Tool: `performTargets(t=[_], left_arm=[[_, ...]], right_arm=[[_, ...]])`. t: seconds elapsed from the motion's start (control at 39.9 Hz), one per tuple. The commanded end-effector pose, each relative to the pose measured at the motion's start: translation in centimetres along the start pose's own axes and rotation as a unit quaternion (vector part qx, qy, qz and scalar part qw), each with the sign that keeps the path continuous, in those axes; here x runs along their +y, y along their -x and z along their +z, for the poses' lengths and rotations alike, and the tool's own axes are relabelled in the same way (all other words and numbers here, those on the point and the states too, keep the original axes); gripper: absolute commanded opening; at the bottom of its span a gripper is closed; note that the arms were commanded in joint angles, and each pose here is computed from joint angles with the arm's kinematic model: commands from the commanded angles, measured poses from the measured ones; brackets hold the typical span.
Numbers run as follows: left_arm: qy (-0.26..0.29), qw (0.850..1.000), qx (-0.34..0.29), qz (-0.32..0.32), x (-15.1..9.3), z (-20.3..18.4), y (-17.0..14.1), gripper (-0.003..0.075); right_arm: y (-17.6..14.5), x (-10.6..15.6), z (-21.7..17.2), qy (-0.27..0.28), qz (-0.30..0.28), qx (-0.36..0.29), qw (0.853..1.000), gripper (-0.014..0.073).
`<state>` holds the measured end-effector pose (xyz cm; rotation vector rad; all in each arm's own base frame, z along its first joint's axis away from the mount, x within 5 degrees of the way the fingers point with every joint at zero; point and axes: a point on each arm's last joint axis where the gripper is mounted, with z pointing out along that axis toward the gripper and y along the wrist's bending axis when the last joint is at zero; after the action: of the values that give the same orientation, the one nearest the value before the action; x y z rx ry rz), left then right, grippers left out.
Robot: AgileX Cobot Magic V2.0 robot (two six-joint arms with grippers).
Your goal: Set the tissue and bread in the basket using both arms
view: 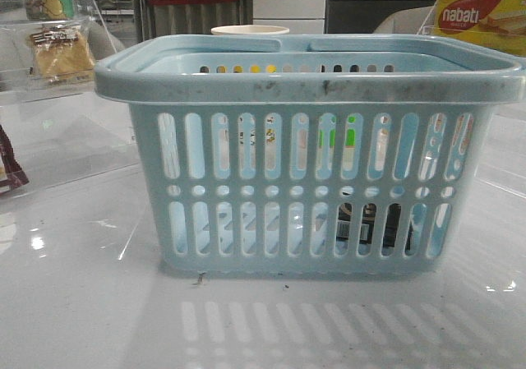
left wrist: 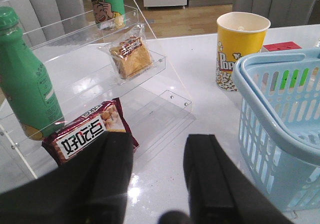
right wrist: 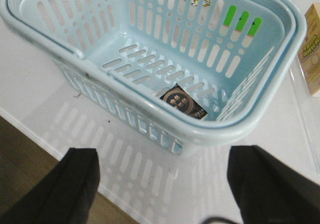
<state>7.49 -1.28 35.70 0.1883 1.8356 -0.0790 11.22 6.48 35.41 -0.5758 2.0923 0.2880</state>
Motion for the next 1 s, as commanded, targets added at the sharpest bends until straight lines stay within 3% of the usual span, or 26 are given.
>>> performTargets(t=[0.0,0.2,0.98], left_arm=[[0.006,0.999,-0.05,-0.006,0.1,-0.2,1.5,0.0325],[0.006,0.999,-0.05,-0.006,0.1,-0.2,1.5,0.0325],[0.006,0.999,-0.051,-0.006,0.1,-0.2,1.5,0.0325]], right_arm=[[0.4,-0.2,-2.3,-0.008,-0.009,-0.047,0.999,0.0625],[-0.3,-0.5,-4.0,-0.028,-0.025,-0.057,0.998,0.0625],[-0.4,-0.5,-4.0,-0.028,-0.024,-0.053,0.998,0.0625]])
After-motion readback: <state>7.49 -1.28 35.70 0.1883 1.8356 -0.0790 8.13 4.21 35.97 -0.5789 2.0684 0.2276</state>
